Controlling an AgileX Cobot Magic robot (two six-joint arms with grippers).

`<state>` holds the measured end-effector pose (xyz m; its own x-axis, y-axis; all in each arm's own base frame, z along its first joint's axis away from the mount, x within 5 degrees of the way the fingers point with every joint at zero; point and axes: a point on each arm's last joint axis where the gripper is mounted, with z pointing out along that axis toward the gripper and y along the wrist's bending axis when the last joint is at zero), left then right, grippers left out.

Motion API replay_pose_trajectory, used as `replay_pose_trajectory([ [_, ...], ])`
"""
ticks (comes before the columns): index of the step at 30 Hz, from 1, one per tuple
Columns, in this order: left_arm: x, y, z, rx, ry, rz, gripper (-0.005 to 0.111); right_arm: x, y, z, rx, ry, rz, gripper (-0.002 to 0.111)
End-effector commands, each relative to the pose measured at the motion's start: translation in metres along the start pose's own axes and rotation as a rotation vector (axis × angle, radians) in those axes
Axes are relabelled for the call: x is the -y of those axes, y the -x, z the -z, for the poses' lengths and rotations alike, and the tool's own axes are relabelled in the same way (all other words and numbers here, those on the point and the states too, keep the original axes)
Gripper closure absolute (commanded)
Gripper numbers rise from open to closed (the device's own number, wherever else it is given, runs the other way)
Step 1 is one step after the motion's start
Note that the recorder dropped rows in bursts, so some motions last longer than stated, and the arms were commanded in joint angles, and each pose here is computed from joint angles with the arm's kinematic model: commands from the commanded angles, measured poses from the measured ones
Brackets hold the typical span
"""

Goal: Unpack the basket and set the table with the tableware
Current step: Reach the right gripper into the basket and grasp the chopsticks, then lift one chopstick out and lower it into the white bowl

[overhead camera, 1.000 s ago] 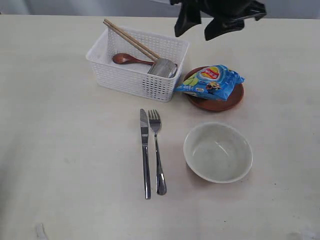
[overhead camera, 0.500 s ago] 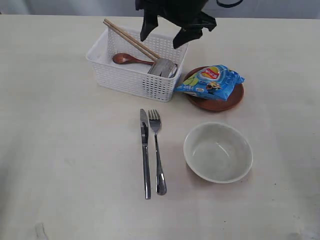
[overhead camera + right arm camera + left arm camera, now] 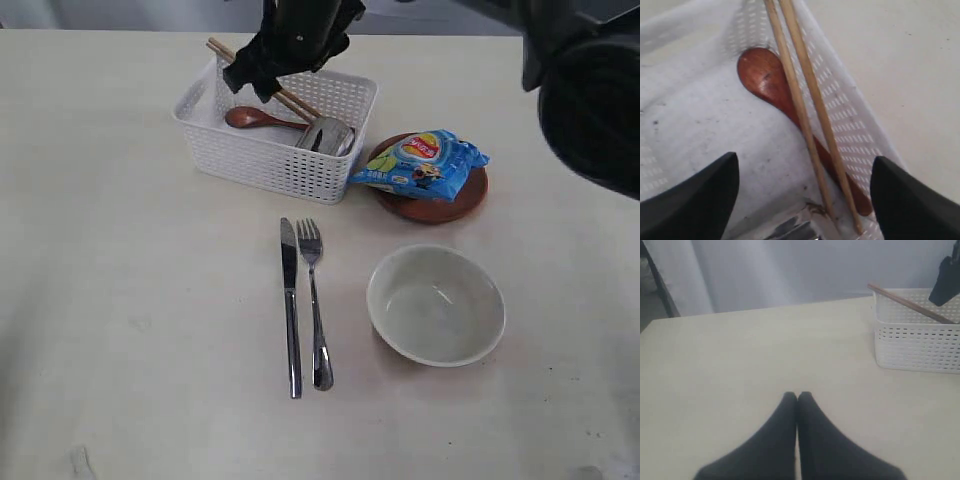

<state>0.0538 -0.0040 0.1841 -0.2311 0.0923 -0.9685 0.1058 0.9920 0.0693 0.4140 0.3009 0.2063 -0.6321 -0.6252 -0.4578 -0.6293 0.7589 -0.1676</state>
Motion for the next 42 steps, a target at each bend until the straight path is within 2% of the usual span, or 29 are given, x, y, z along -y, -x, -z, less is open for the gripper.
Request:
replay_pose_trajectory([
  [1,0.000,0.000,0.000,0.008,-0.006,-0.006,0.107,-0.004,0.002,-0.014,0.021,-0.064,0.057,0.045],
  [16,0.000,0.000,0.000,0.008,-0.006,-0.006,0.107,-0.009,-0.009,-0.055,0.000,-0.096,0.126,0.046],
  [19,0.000,0.000,0.000,0.008,-0.006,-0.006,0.107,-0.009,-0.008,-0.054,0.015,-0.095,0.127,0.050],
  [21,0.000,0.000,0.000,0.008,-0.006,-0.006,0.107,-0.009,-0.008,-0.056,0.018,-0.094,0.128,0.062],
  [27,0.000,0.000,0.000,0.008,-0.006,-0.006,0.107,-0.017,-0.008,-0.059,0.013,-0.065,0.123,0.109],
  [32,0.000,0.000,0.000,0.008,-0.006,-0.006,0.107,-0.044,-0.002,-0.054,0.051,-0.078,0.276,0.109],
  [35,0.000,0.000,0.000,0.008,-0.006,-0.006,0.107,-0.052,0.002,-0.047,0.064,-0.124,0.349,0.109],
  [42,0.000,0.000,0.000,0.008,-0.006,-0.006,0.107,-0.049,0.011,-0.025,0.104,-0.158,0.347,0.109],
])
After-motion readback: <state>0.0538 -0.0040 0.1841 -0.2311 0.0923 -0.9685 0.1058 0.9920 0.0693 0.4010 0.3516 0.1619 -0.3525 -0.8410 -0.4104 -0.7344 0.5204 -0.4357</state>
